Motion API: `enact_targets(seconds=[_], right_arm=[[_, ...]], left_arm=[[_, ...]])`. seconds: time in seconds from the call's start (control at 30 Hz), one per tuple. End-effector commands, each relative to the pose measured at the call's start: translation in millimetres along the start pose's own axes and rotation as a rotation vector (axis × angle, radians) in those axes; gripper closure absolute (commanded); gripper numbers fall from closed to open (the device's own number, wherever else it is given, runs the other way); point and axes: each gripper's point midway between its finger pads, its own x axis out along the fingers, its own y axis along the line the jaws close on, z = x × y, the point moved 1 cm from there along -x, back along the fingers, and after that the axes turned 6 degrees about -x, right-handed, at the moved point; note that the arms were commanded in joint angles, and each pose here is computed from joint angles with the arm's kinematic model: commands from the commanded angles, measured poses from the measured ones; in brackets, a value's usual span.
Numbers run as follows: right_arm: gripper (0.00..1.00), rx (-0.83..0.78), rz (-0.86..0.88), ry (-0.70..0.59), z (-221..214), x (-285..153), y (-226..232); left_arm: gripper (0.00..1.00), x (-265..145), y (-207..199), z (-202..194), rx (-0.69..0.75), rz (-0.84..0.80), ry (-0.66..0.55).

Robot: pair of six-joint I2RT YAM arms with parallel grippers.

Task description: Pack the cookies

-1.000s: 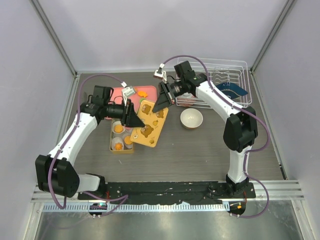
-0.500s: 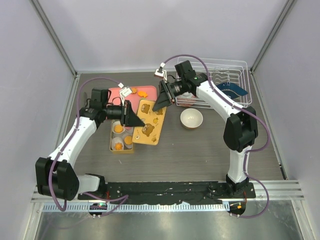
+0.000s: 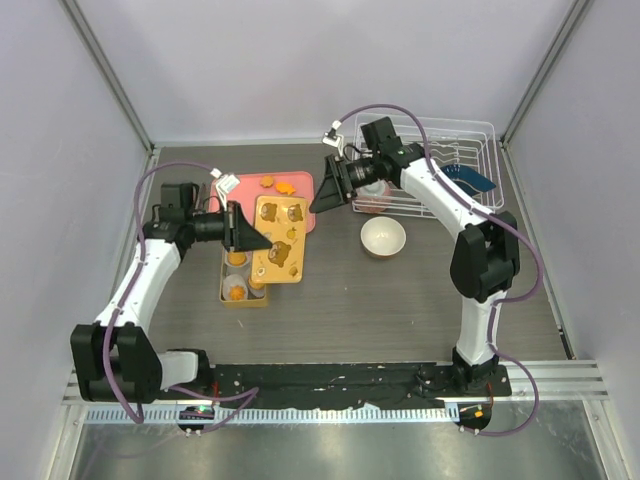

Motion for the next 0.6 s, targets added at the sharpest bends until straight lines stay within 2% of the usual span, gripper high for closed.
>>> enact_targets(seconds=[0.0, 0.17, 0.2, 0.23, 0.27, 0.3, 0.33, 0.37, 0.4, 0.43, 0.47, 0.5, 0.53, 0.57], right_arm=[[0.37, -0.078, -0.153, -0.048, 13, -15, 4], [0.37, -0.101, -0.274, -0.054, 10, -16, -5], [0.37, -0.104, -0.289, -0.052, 9, -14, -6], [0.37, -0.106, -0.294, -0.039, 5, -8, -5], [0.37, -0.117, -0.33, -0.042, 5, -7, -7], [0.37, -0.122, -0.346, -0.04, 4, -4, -8], [0.37, -0.117, -0.357, -0.029, -1, 1, -10], [0.37, -0.131, -0.364, -0.025, -2, 9, -8], [0.37, -0.124, -0.387, -0.023, -4, 13, -10], [0.37, -0.118, -0.398, -0.019, -7, 18, -13], [0.37, -0.127, -0.4, -0.009, -9, 26, -11], [0.38, -0.122, -0.423, -0.003, -11, 31, -18], [0.39, -0.118, -0.428, 0.0, -12, 34, -19], [0.39, -0.122, -0.425, 0.008, -14, 41, -19]], left_arm=[[1.0, -12, -1, -4, 0.014, -0.018, -0.011], [1.0, -31, 21, -6, -0.055, 0.029, -0.032], [1.0, -33, 24, -7, -0.034, 0.019, -0.031], [1.0, -38, 31, -12, -0.112, 0.022, -0.022], [1.0, -42, 32, -7, -0.105, 0.018, -0.024], [1.0, -45, 27, -15, -0.191, -0.005, -0.002], [1.0, -50, 33, -15, -0.136, -0.006, -0.003], [1.0, -53, 38, -11, -0.155, -0.019, 0.005], [1.0, -56, 29, -19, -0.262, -0.045, 0.038], [1.0, -59, 32, -19, -0.176, -0.068, 0.029], [1.0, -59, 40, -22, -0.232, -0.093, 0.041], [1.0, -62, 39, -18, -0.211, -0.113, 0.038], [1.0, -64, 39, -19, -0.294, -0.119, 0.037], [1.0, -65, 45, -21, -0.313, -0.12, 0.032]])
